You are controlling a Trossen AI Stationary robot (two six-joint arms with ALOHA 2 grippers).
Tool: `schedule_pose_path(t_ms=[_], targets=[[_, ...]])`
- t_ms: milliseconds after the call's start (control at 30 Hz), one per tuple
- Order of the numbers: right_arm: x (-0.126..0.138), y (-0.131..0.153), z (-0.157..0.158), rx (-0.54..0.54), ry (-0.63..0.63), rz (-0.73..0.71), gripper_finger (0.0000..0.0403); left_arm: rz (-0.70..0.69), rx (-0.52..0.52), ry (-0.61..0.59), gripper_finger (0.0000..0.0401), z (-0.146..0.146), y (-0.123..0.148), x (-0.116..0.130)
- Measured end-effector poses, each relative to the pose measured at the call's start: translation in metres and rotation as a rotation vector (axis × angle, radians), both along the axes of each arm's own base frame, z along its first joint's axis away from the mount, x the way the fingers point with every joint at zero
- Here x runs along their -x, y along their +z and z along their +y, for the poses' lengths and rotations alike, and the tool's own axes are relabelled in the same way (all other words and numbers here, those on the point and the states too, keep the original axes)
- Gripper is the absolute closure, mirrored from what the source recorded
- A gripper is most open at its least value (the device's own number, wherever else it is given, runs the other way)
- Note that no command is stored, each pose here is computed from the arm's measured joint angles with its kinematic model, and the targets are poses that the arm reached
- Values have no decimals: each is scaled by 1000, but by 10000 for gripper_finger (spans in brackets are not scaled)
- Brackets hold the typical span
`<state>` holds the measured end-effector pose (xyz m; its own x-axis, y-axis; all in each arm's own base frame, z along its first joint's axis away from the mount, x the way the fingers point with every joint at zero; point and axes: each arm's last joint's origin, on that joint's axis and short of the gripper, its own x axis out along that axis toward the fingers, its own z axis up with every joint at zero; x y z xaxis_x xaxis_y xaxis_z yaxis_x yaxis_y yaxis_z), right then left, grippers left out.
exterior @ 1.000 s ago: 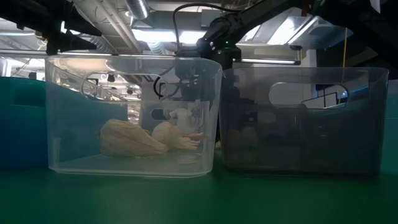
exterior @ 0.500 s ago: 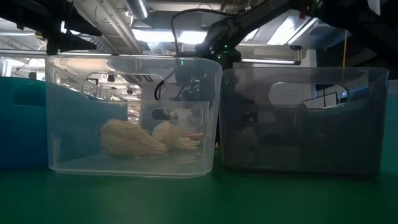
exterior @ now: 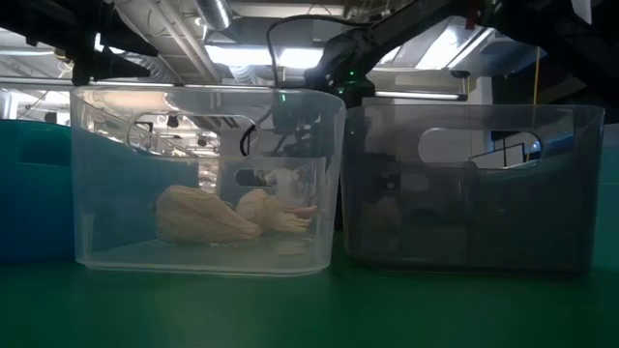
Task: Sort produce into baskets
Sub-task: Put the white garlic into the transparent bin
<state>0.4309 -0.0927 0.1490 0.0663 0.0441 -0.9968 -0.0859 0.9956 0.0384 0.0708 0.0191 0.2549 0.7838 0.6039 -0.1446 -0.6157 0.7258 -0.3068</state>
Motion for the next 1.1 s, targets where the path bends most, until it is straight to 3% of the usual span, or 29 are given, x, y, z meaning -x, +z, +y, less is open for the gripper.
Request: schedule_pose_path(t_ms=[100, 633, 900, 1100], targets=[[0, 0, 0, -1, -1, 5, 394, 0, 0, 0, 164, 0, 0, 0], [-7, 26, 2, -4, 14, -3, 398, 1, -1, 1, 164, 0, 0, 0], [-18, 60, 13, 3, 56, -75, 398, 34, 0, 12, 164, 0, -3, 1], [-31, 99, 42, -14, 130, -196, 399, 38, 13, 42, 164, 1, -5, 2]])
